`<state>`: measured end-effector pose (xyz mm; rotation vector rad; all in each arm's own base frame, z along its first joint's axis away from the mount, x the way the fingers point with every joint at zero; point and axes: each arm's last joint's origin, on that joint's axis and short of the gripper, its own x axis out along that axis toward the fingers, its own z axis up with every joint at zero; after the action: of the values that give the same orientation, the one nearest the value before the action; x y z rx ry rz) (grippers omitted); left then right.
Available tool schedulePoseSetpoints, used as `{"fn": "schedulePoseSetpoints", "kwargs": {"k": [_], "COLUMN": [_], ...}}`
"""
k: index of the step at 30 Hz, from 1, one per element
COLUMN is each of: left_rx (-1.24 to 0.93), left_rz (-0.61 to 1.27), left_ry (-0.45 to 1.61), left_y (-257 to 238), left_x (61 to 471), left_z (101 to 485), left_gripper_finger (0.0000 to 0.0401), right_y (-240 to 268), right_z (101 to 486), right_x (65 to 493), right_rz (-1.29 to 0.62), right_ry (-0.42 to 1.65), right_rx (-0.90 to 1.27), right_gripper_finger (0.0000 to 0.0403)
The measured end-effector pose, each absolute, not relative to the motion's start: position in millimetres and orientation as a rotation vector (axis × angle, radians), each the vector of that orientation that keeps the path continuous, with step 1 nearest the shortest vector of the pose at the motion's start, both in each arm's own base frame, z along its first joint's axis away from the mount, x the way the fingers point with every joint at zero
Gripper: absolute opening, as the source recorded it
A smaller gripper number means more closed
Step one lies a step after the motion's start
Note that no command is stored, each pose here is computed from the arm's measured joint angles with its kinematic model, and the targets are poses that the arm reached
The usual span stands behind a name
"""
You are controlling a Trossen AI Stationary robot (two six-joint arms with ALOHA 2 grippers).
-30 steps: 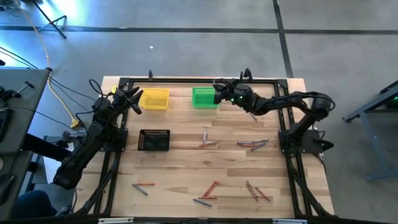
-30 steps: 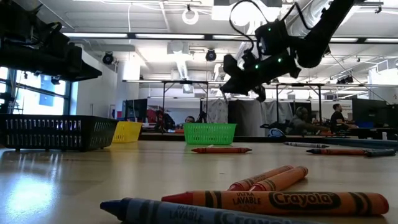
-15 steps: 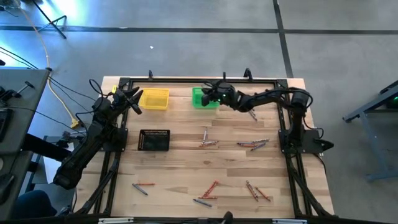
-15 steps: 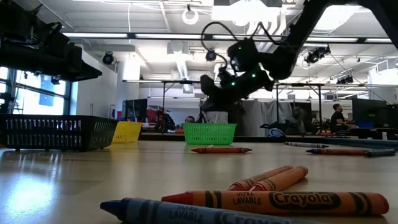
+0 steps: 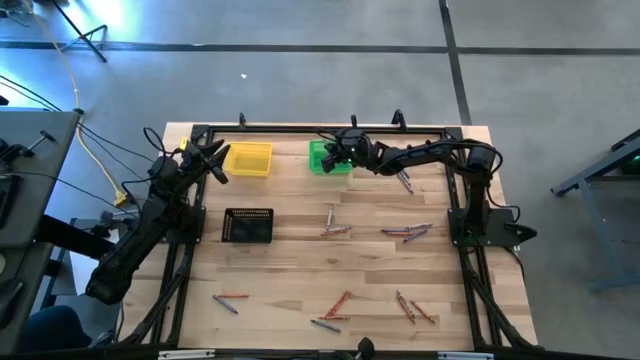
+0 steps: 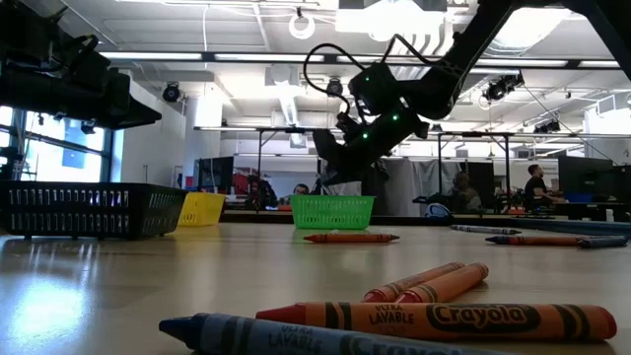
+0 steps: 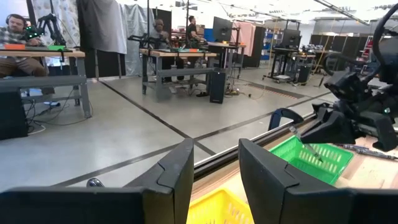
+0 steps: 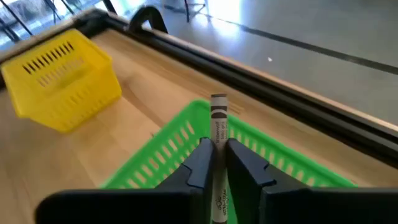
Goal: Sort crayons
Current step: Put the gray crayon into the green bin, then put the blue crayon into the yellow bin
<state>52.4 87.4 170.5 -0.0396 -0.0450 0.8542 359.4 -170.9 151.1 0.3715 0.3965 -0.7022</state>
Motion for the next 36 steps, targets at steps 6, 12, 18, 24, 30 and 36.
{"fn": "schedulePoseSetpoints", "kwargs": {"k": [6, 12, 18, 24, 30, 36], "left_rx": [-0.040, -0.040, -0.040, -0.040, -0.039, -0.039], "left_rz": [0.854, 0.854, 0.854, 0.848, 0.848, 0.848], "left_ry": [-0.045, -0.045, -0.045, -0.045, -0.045, -0.045], "left_y": [87, 87, 87, 87, 87, 87], "left_x": [52, 52, 52, 53, 53, 53], "left_z": [170, 170, 170, 170, 171, 171], "left_gripper_finger": [0.0117, 0.0117, 0.0117, 0.0117, 0.0117, 0.0117], "right_y": [-172, -170, -146, -115, -96, -98], "right_z": [153, 185, 236, 251, 247, 220], "right_x": [358, 342, 296, 246, 226, 219], "right_rz": [-0.703, -0.696, -0.679, -0.909, -1.164, -1.178], "right_ry": [0.400, 0.500, 0.805, 1.076, 1.214, 1.251], "right_rx": [0.365, 0.282, 0.250, 0.328, 0.269, 0.164], "right_gripper_finger": [0.0101, 0.0112, 0.0105, 0.0101, 0.0101, 0.0100]}}
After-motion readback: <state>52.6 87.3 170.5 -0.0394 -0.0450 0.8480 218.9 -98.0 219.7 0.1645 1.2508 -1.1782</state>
